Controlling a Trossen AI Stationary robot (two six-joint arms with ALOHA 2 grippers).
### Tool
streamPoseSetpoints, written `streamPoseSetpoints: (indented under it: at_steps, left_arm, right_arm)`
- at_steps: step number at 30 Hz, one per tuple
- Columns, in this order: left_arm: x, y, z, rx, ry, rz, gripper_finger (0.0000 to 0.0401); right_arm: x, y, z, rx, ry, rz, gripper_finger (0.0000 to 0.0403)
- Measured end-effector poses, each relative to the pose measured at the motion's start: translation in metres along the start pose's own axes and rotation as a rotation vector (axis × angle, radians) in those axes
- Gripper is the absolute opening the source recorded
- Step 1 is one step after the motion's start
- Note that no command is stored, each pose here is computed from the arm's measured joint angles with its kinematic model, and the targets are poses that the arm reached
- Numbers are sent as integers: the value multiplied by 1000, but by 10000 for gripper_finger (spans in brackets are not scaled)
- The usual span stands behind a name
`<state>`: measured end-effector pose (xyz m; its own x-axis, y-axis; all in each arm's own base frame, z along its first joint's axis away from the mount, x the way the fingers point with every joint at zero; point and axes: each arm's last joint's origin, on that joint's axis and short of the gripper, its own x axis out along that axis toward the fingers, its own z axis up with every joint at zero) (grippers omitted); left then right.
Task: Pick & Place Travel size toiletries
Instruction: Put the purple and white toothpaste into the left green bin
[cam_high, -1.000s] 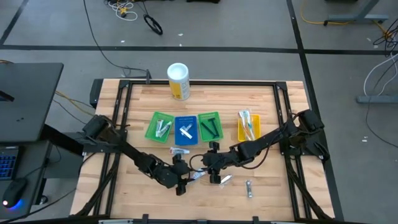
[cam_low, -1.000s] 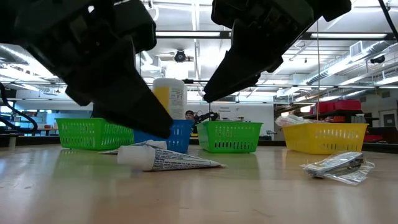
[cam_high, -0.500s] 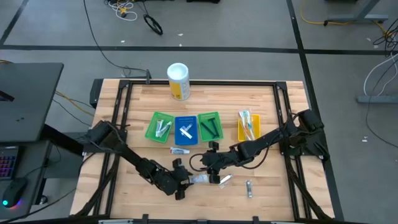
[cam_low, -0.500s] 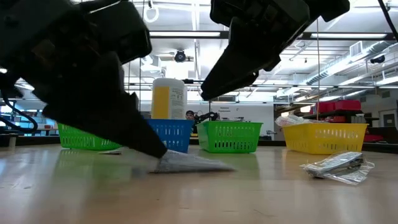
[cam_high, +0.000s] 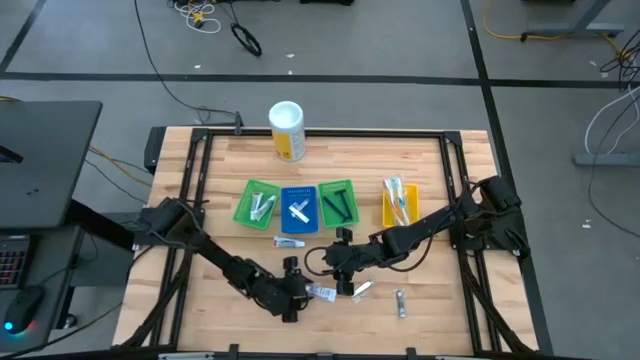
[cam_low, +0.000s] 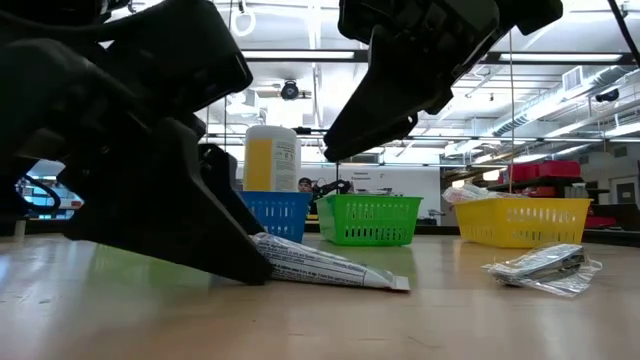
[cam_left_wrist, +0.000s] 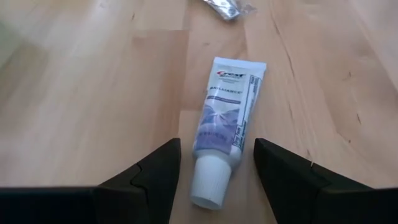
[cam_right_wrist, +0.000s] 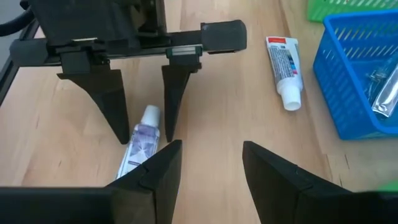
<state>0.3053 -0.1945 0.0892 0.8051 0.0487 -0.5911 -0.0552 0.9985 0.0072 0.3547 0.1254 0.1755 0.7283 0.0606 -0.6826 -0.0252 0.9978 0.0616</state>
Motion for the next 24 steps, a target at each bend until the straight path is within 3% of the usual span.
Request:
streamPoseSetpoints:
  at_steps: [6,18,24]
  left_arm:
    - [0,-1,0,29,13,-44,203]
    - [0,-2,0,22,18,-67,123]
    - [-3,-1,2,15,25,-69,123]
  right_arm:
    - [0,0,0,0,2,0,179]
    - [0,0,0,0,2,3,179]
    - [0,1,0,0,9,25,179]
